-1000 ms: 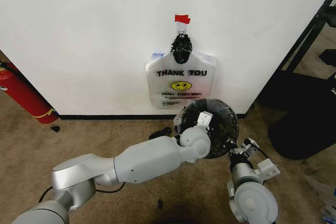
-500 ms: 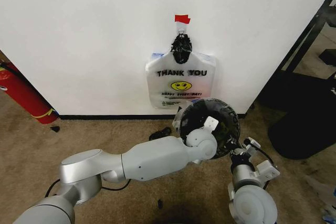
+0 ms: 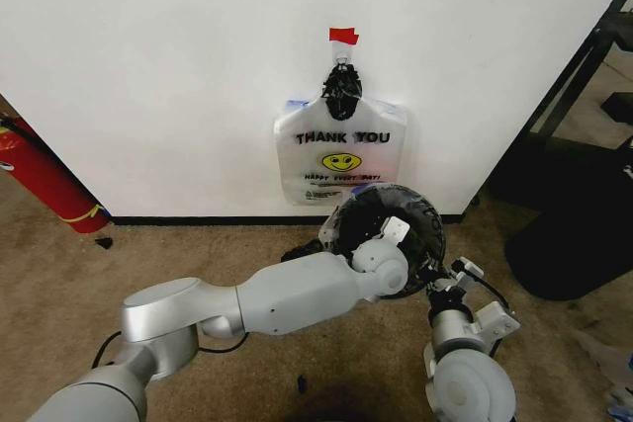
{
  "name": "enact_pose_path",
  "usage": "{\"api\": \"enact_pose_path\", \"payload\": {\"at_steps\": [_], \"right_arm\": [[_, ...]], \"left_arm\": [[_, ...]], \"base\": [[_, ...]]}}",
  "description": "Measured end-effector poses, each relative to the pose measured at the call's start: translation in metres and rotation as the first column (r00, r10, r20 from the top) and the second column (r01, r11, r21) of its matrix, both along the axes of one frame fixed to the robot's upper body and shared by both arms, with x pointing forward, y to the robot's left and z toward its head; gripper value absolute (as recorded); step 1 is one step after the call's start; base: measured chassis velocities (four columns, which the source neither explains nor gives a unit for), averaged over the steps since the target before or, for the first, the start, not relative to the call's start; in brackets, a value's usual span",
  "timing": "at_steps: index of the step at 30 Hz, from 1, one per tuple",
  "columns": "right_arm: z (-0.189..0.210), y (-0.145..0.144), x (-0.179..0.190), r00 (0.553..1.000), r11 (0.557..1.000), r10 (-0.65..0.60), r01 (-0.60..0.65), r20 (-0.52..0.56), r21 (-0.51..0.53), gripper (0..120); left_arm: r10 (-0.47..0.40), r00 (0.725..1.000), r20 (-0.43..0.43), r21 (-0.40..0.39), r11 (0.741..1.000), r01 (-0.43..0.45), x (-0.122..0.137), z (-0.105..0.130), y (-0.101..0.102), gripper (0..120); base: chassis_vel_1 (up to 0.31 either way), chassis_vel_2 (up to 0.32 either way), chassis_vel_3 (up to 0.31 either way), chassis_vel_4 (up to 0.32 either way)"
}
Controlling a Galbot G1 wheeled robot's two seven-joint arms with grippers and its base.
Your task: Pick up the garbage bag from the wall and place it over the trash bin.
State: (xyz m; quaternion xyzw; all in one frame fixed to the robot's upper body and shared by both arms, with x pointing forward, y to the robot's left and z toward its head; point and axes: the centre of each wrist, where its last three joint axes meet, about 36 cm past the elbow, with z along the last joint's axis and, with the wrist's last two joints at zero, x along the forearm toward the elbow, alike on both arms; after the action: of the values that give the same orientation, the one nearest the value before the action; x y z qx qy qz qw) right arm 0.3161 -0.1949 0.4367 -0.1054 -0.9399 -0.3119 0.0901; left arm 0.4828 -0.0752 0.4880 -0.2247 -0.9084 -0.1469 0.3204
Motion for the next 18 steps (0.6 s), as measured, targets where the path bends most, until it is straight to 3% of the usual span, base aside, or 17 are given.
{"api": "enact_pose_path", "payload": {"at_steps": [5, 9, 12, 14, 18], "right_arm": [[-0.003, -0.003, 0.003, 1.000, 1.000, -0.009, 0.009, -0.010, 0.009, 0], [-0.005, -0.005, 0.006, 0.999, 1.000, -0.017, 0.018, -0.027, 0.023, 0], [-0.005, -0.005, 0.006, 0.999, 0.999, -0.018, 0.019, -0.029, 0.025, 0], [-0.004, -0.006, 0.003, 0.999, 0.999, -0.021, 0.022, -0.031, 0.033, 0], [0.000, -0.011, 0.001, 0.999, 0.998, -0.026, 0.027, -0.030, 0.048, 0]], "left_arm": [[-0.040, 0.999, -0.016, -0.030, 0.999, 0.039, -0.016, 0.017, 0.011, 0], [-0.120, 0.993, -0.005, -0.111, 0.987, 0.119, -0.045, 0.041, 0.027, 16], [-0.134, 0.991, 0.008, -0.144, 0.980, 0.134, -0.050, 0.047, 0.032, 19], [-0.131, 0.990, 0.052, -0.242, 0.960, 0.140, -0.056, 0.061, 0.047, 32], [-0.105, 0.990, 0.089, -0.370, 0.920, 0.131, -0.056, 0.078, 0.070, 43]], "base": [[0.000, 0.000, 0.000, 0.000], [0.000, 0.000, 0.000, 0.000], [0.000, 0.000, 0.000, 0.000], [0.000, 0.000, 0.000, 0.000], [0.000, 0.000, 0.000, 0.000]]}}
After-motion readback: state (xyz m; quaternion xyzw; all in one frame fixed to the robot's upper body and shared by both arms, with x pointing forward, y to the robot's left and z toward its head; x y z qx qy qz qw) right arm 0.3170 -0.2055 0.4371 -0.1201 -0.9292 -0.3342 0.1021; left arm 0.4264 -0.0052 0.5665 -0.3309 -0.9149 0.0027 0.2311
